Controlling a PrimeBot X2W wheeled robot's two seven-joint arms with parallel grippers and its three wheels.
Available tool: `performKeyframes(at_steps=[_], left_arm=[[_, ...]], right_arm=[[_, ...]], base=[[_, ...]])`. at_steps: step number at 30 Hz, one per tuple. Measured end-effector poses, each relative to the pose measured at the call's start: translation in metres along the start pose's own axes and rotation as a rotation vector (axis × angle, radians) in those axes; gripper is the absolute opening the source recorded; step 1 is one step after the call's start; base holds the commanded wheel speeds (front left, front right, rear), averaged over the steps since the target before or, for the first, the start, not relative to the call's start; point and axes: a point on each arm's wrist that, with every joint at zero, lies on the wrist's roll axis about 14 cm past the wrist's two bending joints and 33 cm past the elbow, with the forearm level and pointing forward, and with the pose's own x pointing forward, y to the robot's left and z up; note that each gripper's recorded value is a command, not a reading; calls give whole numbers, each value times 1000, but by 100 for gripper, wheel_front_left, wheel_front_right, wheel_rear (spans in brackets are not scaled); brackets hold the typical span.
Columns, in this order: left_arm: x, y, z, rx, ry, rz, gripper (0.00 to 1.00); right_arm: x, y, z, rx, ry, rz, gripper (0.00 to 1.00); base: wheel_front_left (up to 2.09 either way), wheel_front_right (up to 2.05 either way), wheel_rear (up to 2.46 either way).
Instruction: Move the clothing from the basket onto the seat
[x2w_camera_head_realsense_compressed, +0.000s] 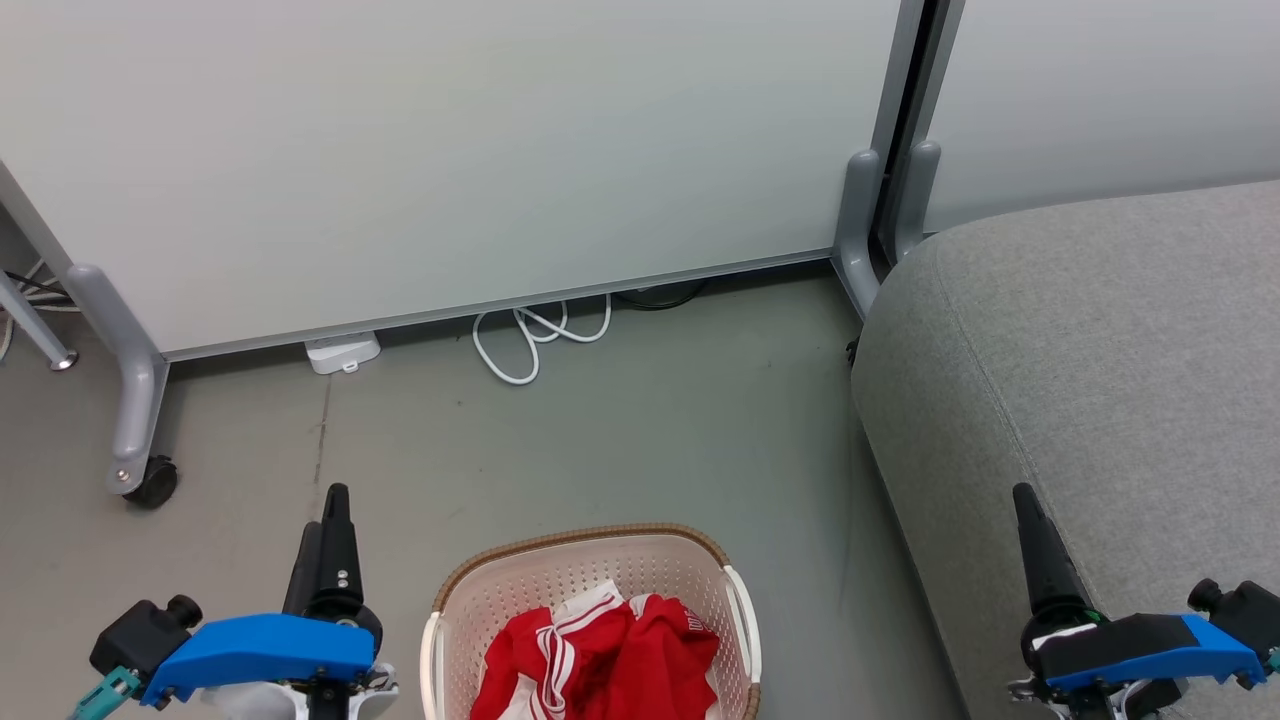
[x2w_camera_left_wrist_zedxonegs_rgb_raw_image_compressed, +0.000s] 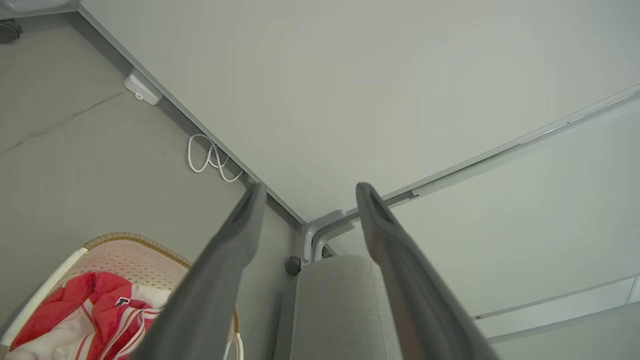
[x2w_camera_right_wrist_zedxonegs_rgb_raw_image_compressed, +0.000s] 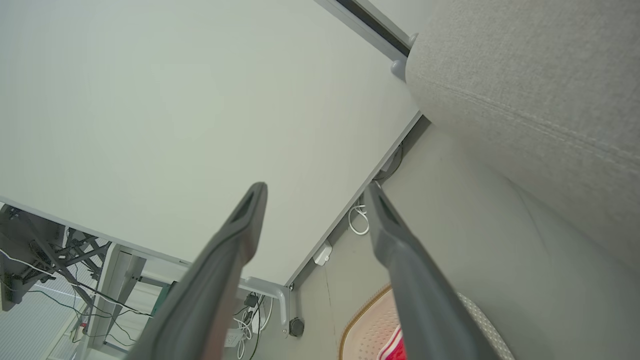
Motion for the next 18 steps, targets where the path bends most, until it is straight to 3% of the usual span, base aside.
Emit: performKeyframes(at_steps=[18], left_arm=[[2,-11,-8,320,-1,-43,100]], right_arm=[[2,8,0,-258,-15,35,100]], base=[[0,0,0]])
